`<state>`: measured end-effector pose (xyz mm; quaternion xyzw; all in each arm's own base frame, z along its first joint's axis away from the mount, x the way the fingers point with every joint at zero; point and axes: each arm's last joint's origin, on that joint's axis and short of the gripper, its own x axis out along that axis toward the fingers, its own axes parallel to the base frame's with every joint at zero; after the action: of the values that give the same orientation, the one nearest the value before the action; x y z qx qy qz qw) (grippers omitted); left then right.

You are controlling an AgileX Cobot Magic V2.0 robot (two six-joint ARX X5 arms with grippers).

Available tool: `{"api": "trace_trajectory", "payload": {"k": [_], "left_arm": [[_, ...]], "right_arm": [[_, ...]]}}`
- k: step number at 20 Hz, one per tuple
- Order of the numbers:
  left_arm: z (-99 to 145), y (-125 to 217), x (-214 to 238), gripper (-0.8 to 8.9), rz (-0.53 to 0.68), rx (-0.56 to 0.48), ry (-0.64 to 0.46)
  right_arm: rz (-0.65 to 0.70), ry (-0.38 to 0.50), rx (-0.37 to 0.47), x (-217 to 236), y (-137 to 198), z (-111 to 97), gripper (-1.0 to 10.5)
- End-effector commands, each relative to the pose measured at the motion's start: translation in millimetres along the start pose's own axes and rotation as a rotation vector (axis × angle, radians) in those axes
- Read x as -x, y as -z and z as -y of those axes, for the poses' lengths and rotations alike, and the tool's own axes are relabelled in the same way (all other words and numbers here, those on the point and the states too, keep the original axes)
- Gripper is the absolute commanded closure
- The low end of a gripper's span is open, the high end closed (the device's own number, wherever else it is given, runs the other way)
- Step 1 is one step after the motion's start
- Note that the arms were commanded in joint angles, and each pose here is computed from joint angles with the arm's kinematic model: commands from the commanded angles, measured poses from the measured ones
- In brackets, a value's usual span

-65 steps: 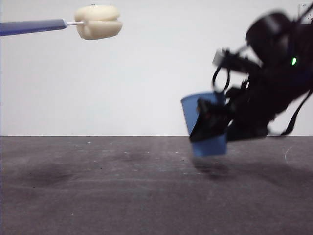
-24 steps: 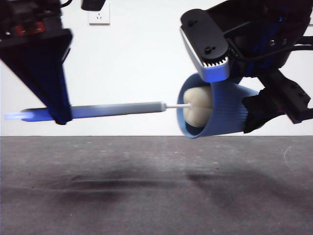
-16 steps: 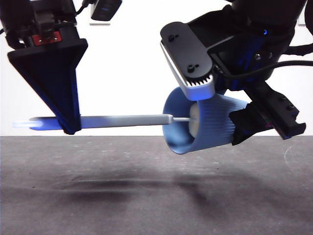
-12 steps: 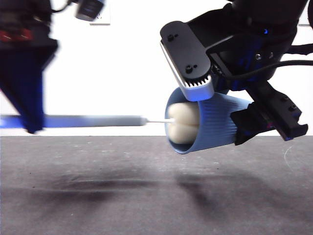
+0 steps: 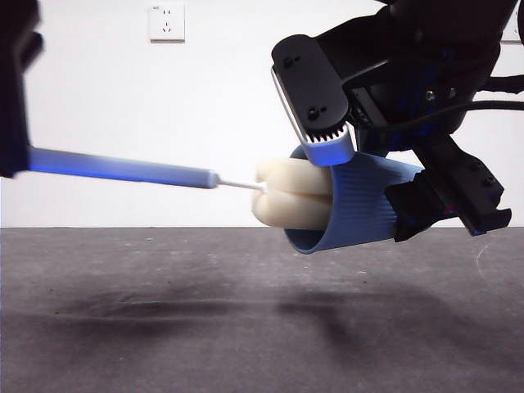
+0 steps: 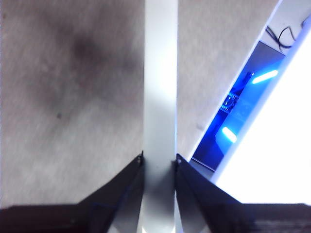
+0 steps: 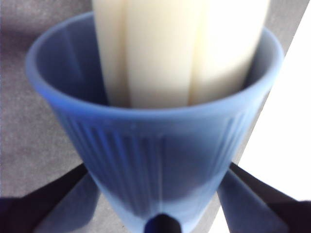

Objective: Pick up the cup brush,pick up the cup,insert the brush into the cup,clean the cup,put the cup brush back,put the cup back to the fixed position on the table

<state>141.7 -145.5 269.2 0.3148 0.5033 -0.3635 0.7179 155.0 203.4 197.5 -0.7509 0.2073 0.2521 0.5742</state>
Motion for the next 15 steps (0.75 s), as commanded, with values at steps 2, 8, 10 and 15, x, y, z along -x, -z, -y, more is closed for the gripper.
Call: {"api": "trace_trajectory", "payload": {"k": [2,8,10,15], "left_arm": [[-2,-16,-18,8.22,0.009,0.007,0.005],[-4,-41,-39,8.22,0.121,0.052,0.064],[-4,-40,-39,8.22,0.112,0.053,0.057],[-8,-28,-38,8.22,-0.014,0.099,-0.034]], "right_arm": [[0.021,0.007,-0.006,2,-5,-1,9.6],[0.076,0.019,-0.022,6,-11,0,9.6],[0.075,0.020,-0.022,6,-11,0,9.6],[0.047,0.017,-0.077,6,-9,-1,9.6]]}}
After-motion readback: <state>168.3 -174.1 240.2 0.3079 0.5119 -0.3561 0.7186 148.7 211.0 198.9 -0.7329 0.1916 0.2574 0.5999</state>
